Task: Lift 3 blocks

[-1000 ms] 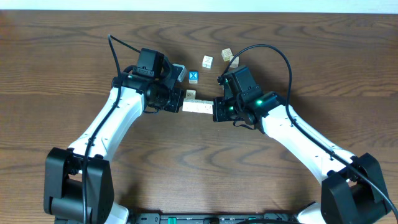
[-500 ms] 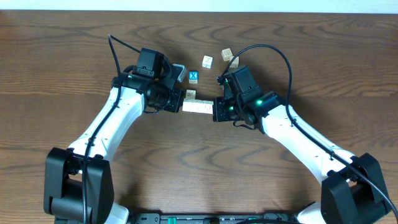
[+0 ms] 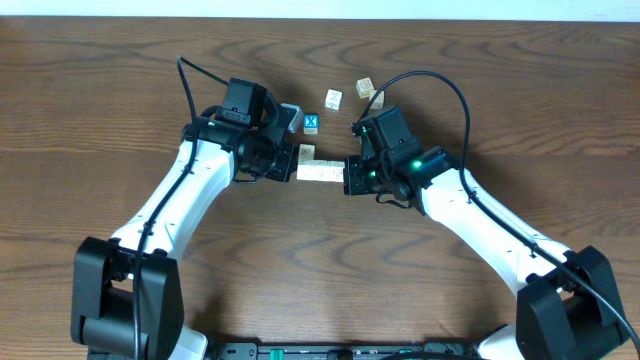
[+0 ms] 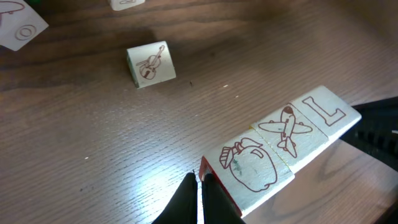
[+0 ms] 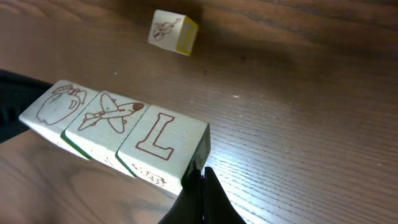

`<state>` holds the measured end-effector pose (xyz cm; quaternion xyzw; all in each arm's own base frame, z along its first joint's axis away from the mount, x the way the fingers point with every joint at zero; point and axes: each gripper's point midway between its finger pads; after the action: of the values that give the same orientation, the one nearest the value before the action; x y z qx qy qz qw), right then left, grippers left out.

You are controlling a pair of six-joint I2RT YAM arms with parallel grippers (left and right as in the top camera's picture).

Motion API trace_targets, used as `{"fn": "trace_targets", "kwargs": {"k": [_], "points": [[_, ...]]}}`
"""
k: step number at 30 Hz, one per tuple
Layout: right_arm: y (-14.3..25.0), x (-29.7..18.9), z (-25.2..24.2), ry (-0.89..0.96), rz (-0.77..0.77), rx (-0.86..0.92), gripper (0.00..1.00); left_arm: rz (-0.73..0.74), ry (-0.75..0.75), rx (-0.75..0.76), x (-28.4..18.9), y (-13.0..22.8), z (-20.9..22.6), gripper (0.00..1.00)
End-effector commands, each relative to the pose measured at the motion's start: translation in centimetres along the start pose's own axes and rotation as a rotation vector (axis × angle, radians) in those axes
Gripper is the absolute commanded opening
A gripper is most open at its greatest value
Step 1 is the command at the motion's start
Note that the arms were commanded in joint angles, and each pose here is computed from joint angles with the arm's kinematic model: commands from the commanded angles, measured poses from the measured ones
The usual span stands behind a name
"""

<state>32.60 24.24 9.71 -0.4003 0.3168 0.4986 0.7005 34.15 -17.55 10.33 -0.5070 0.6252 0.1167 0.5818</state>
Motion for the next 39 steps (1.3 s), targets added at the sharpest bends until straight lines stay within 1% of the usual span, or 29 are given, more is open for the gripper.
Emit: {"fn": "trace_targets", "kwargs": {"k": [1, 18, 39], "points": [[-0.05, -1.93, 4.74, -0.162, 0.010, -0.074, 0.01, -0.053, 0.160, 0.071, -0.53, -1.96, -5.13, 0.07], [0.48, -1.93, 4.75, -0.166, 0.036, -0.055, 0.01, -0.067, 0.156, 0.077, -0.56, -2.29, -5.00, 0.07], [0.51, -1.96, 4.85, -0.172, 0.044, -0.011, 0.01, -0.075, 0.155, 0.000, -0.63, -2.61, -4.79, 0.07]]}}
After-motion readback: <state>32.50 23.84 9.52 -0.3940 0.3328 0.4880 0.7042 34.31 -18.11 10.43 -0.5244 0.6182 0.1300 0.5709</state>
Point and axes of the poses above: each gripper's point midway between its finger pads, its own x axis out along the fingers, its own z axis along the line the jaws close on, y = z × x, and after that the axes turned 14 degrees about x, right-handed
